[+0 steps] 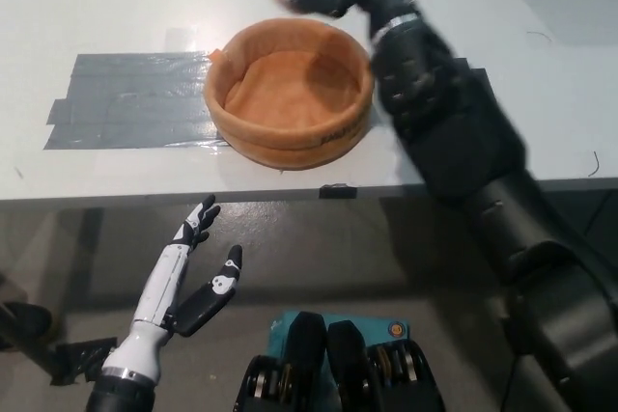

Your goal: A person hands a emotional support dumpling to the robot which it grabs with its right hand and places in the soft place kept infront of it in the centre of the desk

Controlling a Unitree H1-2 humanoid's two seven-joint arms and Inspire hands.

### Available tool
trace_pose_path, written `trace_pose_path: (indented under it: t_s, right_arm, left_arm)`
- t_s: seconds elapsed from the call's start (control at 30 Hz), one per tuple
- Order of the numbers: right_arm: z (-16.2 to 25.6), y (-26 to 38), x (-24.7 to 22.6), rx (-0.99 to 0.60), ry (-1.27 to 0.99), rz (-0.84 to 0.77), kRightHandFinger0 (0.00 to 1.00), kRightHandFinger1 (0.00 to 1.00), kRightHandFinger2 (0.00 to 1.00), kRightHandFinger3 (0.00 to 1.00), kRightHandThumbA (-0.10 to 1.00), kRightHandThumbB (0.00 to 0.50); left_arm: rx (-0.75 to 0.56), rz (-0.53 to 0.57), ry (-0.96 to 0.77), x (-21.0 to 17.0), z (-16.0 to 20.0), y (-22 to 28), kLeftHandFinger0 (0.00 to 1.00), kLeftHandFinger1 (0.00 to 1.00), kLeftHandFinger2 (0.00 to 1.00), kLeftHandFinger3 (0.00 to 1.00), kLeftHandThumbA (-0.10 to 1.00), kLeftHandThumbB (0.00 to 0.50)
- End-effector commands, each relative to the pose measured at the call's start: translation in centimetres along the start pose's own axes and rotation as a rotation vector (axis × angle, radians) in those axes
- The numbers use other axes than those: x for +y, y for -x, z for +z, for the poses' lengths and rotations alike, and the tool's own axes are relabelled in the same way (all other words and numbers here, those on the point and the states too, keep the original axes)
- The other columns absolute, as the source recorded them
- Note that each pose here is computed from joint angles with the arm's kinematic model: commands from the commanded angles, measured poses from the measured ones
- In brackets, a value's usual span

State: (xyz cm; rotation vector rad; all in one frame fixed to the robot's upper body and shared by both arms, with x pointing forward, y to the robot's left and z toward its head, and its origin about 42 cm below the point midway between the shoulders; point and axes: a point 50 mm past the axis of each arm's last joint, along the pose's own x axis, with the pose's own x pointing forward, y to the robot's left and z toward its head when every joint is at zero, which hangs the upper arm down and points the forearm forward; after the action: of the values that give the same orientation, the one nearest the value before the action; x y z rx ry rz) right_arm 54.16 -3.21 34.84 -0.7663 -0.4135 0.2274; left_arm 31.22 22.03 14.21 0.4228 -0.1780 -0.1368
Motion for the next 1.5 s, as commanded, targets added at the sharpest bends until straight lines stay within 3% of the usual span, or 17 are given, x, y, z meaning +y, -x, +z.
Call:
trace_pose_path:
  t_s: [0.0, 0.1, 0.13, 0.17, 0.2, 0.23, 0.27, 0.33, 0.53, 0.67, 0.77, 1.1, 1.13, 1.23, 1.4, 1.47]
  right_arm:
    - [2.8, -1.6, 0.7, -0.102, 0.094, -0.035, 0.0, 0.41, 0.81, 0.8, -0.1, 0.201]
    - [1.7, -1.5, 2.0, -0.054, 0.141, 0.002, 0.05, 0.46, 0.78, 0.74, -0.1, 0.219]
    - [1.5, -1.4, 2.2, -0.048, 0.147, 0.013, 0.06, 0.45, 0.73, 0.67, -0.1, 0.223]
    - [0.7, -1.3, 2.7, -0.02, 0.129, 0.093, 0.59, 0.99, 1.0, 1.0, 0.09, 0.267]
    - [0.4, -1.3, 2.8, 0.0, 0.115, 0.134, 0.8, 1.0, 1.0, 1.0, 0.12, 0.264]
    - [0.1, -1.3, 2.9, 0.011, 0.127, 0.17, 1.0, 1.0, 1.0, 1.0, 0.27, 0.29]
    - [-0.7, -1.1, 3.1, 0.021, 0.172, 0.229, 1.0, 1.0, 1.0, 1.0, 0.4, 0.329]
    - [-1.5, -0.9, 3.2, 0.041, 0.184, 0.236, 1.0, 1.0, 1.0, 1.0, 0.56, 0.387]
    - [-2.0, -0.8, 2.2, 0.049, 0.169, 0.216, 1.0, 1.0, 1.0, 1.0, 0.71, 0.388]
    - [-1.6, -0.9, 1.2, 0.045, 0.167, 0.195, 1.0, 1.0, 1.0, 1.0, 0.76, 0.395]
    - [-1.4, -0.8, -0.2, 0.023, 0.13, 0.124, 1.0, 1.0, 1.0, 1.0, 0.84, 0.372]
    - [1.0, 2.1, -7.5, -0.182, -0.114, -0.178, 1.0, 1.0, 1.0, 1.0, 0.89, 0.362]
    - [1.4, 3.7, -8.6, -0.215, -0.13, -0.212, 1.0, 1.0, 1.0, 1.0, 0.93, 0.36]
    - [2.0, 7.2, -10.2, -0.303, -0.172, -0.296, 1.0, 1.0, 1.0, 1.0, 0.9, 0.331]
    - [-0.1, 14.6, -9.8, -0.309, -0.283, -0.308, 1.0, 1.0, 1.0, 1.0, 0.93, 0.283]
    - [-1.0, 16.4, -9.4, -0.308, -0.326, -0.328, 1.0, 1.0, 1.0, 1.0, 0.87, 0.275]
  left_arm:
    - [-0.069, 0.0, -0.006, 0.1, 1.3, -0.4, 1.0, 1.0, 1.0, 1.0, 0.5, 0.0]
    - [-0.08, -0.006, -0.015, 0.1, 1.4, -0.5, 1.0, 1.0, 1.0, 1.0, 0.47, 0.0]
    - [-0.083, -0.007, -0.018, 0.2, 1.4, -0.5, 1.0, 1.0, 1.0, 1.0, 0.46, 0.0]
    - [-0.085, -0.004, -0.018, 0.3, 1.4, -0.5, 1.0, 1.0, 1.0, 1.0, 0.46, 0.0]
    - [-0.086, -0.003, -0.017, 0.3, 1.5, -0.6, 1.0, 1.0, 1.0, 1.0, 0.46, 0.0]
    - [-0.085, -0.006, -0.019, 0.4, 1.5, -0.6, 1.0, 1.0, 1.0, 1.0, 0.46, 0.0]
    - [-0.087, -0.008, -0.019, 0.4, 1.6, -0.7, 1.0, 1.0, 1.0, 1.0, 0.46, 0.0]
    - [-0.088, -0.008, -0.016, 0.3, 1.7, -0.8, 1.0, 1.0, 1.0, 1.0, 0.45, 0.0]
    - [-0.082, -0.013, -0.015, 0.5, 1.6, -1.0, 1.0, 1.0, 1.0, 1.0, 0.49, 0.0]
    - [-0.086, -0.015, -0.018, 0.3, 1.6, -0.9, 1.0, 1.0, 1.0, 1.0, 0.5, 0.0]
    - [-0.087, -0.023, -0.035, 0.2, 1.5, -0.9, 1.0, 1.0, 1.0, 1.0, 0.51, 0.0]
    - [-0.101, -0.012, -0.017, 0.4, 2.1, -1.6, 1.0, 1.0, 1.0, 1.0, 0.49, 0.0]
    - [-0.101, -0.013, -0.008, 0.5, 2.1, -1.7, 1.0, 1.0, 1.0, 1.0, 0.48, 0.0]
    - [-0.106, -0.001, -0.016, 1.2, 2.6, -2.7, 1.0, 1.0, 1.0, 1.0, 0.5, 0.0]
    - [-0.123, 0.011, -0.033, 1.6, 2.8, -3.3, 1.0, 1.0, 1.0, 1.0, 0.52, 0.0]
    - [-0.128, 0.015, -0.035, 1.8, 2.8, -3.5, 1.0, 1.0, 1.0, 1.0, 0.52, 0.0]
